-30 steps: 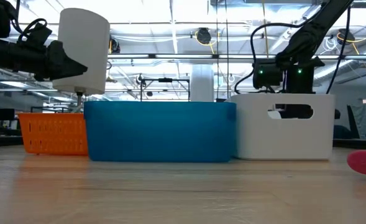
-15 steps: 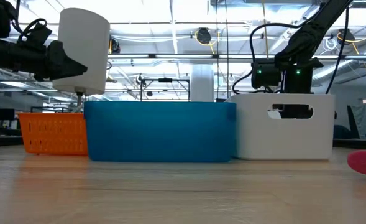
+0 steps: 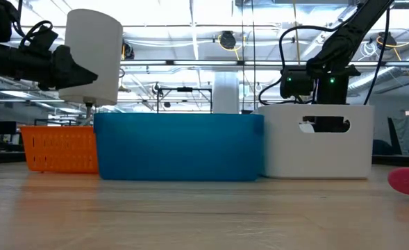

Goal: Pick & Place School Supplies
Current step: Put the yellow crayon box into the white bin

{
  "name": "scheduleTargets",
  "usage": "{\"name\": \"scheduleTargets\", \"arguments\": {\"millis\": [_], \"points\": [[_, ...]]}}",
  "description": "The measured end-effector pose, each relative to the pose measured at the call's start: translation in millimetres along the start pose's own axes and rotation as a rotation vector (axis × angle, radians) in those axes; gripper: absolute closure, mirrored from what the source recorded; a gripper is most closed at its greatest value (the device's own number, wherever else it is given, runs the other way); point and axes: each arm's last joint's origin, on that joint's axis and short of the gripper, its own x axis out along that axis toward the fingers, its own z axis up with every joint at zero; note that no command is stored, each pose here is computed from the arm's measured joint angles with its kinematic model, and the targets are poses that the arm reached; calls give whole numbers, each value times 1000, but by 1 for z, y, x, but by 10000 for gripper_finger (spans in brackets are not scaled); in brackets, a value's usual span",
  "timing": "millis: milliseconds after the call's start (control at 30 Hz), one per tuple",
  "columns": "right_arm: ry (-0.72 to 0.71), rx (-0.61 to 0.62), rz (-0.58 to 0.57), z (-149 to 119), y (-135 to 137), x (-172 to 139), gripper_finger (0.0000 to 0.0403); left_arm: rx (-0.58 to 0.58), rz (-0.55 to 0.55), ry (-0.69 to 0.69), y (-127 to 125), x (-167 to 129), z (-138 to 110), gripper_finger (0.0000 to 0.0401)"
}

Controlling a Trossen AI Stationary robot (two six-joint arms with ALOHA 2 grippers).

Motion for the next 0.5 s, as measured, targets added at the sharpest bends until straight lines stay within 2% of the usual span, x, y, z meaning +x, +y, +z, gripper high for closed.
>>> {"name": "scheduleTargets", "arguments": {"millis": [333,500], "points": [[-4,-46,6,0,-1,-2,238,0,0,0,0,0,0,219],[-32,-58,45,3,-3,-12,238,0,0,0,0,0,0,219]]}}
